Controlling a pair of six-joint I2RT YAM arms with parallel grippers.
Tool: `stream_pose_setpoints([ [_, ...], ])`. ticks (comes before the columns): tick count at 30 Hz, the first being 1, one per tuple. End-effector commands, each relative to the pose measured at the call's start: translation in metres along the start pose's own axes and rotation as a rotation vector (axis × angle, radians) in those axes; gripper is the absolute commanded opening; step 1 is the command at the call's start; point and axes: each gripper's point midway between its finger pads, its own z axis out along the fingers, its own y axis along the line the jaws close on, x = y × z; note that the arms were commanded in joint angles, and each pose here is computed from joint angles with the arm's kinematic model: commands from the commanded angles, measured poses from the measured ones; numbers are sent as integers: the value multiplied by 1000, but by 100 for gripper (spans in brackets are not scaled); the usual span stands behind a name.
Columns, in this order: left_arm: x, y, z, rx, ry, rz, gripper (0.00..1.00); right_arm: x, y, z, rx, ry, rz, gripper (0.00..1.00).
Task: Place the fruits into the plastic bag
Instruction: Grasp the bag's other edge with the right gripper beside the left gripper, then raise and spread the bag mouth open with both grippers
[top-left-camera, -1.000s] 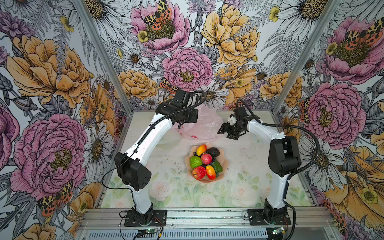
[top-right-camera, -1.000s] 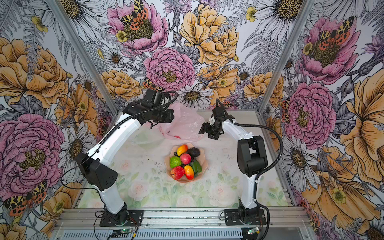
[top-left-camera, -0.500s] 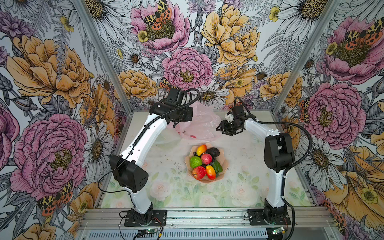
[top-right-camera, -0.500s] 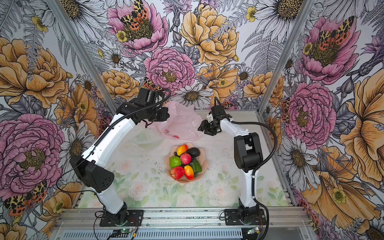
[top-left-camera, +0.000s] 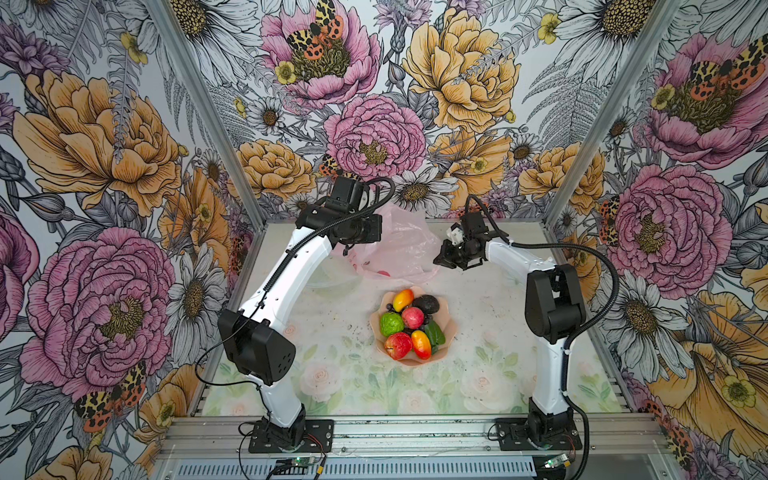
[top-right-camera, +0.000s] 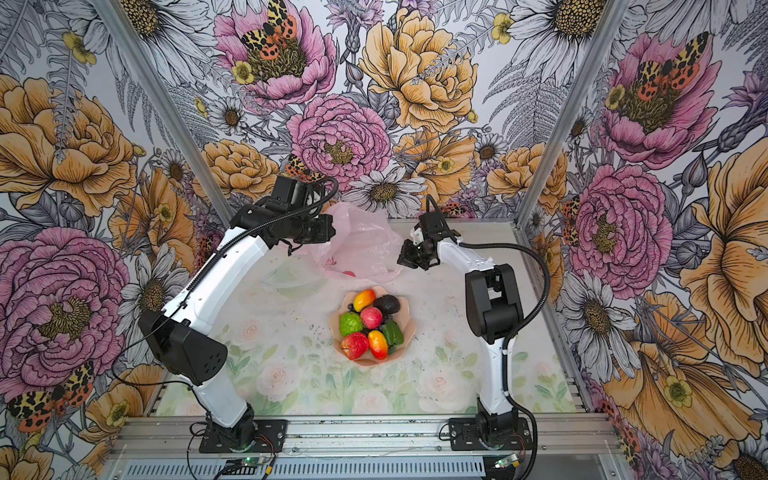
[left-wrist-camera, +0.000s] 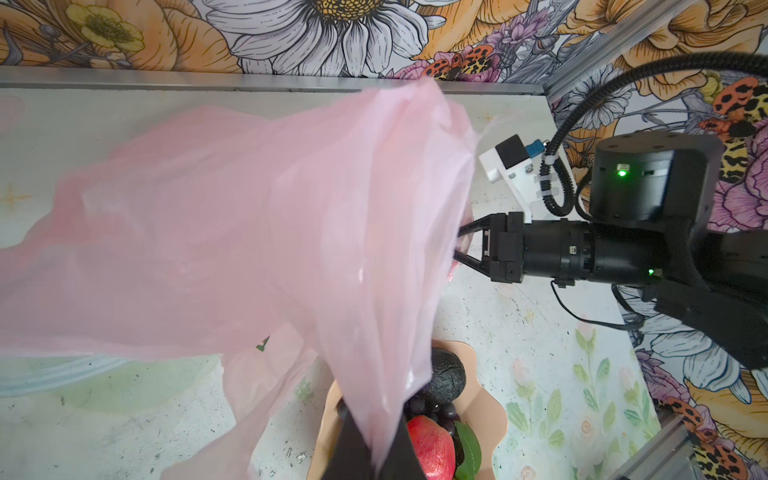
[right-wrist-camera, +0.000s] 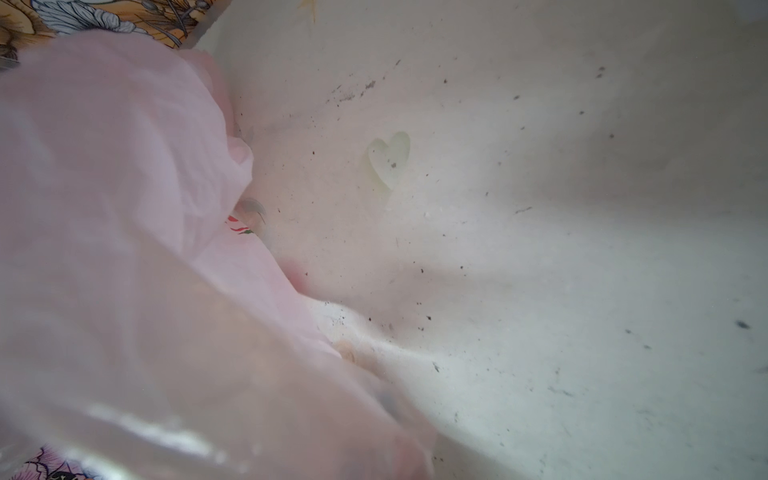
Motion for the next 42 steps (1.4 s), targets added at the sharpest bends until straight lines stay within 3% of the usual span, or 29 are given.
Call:
stream_pose_setpoints([
  [1,-17,23,-32,-61,-96,-49,0,-19,21,-47,8,-136,-39,0],
  [7,-20,78,-73,-230,-182,-138,0,-46,37,-152,31,-391,-22,0],
  [11,-14,89,-86,-244,-197,-168,0,-46,62,-195,-31,-453,-44,0],
  [15,-2,89,-80,-237,-166,-166,0,-31,89,-202,-111,-406,-58,0],
  [20,15,93,-48,-222,-77,-220,0,-12,100,-180,-118,-337,-71,0],
  [24,-17,83,-31,-179,-107,-267,0,-35,115,-176,-134,-359,-84,0],
  [27,-82,55,-48,-95,-252,-273,0,-74,166,-219,-192,-498,-169,0],
  [29,-133,16,-82,-38,-420,-186,0,-91,222,-286,-246,-691,-304,0],
  [31,-168,-26,-137,15,-609,-86,0,-83,273,-359,-275,-907,-453,0],
  [34,-189,-76,-215,118,-836,-11,0,-50,318,-446,-301,-1142,-588,0],
  [36,-186,-100,-250,141,-923,61,0,-29,326,-473,-290,-1204,-632,0],
  [38,-173,-115,-270,99,-973,134,0,-21,320,-467,-243,-1182,-652,0],
  [40,-153,-110,-243,41,-943,154,0,-27,287,-406,-120,-1040,-640,0],
  [42,-113,-72,-155,-40,-767,103,0,-31,218,-307,48,-814,-550,0],
])
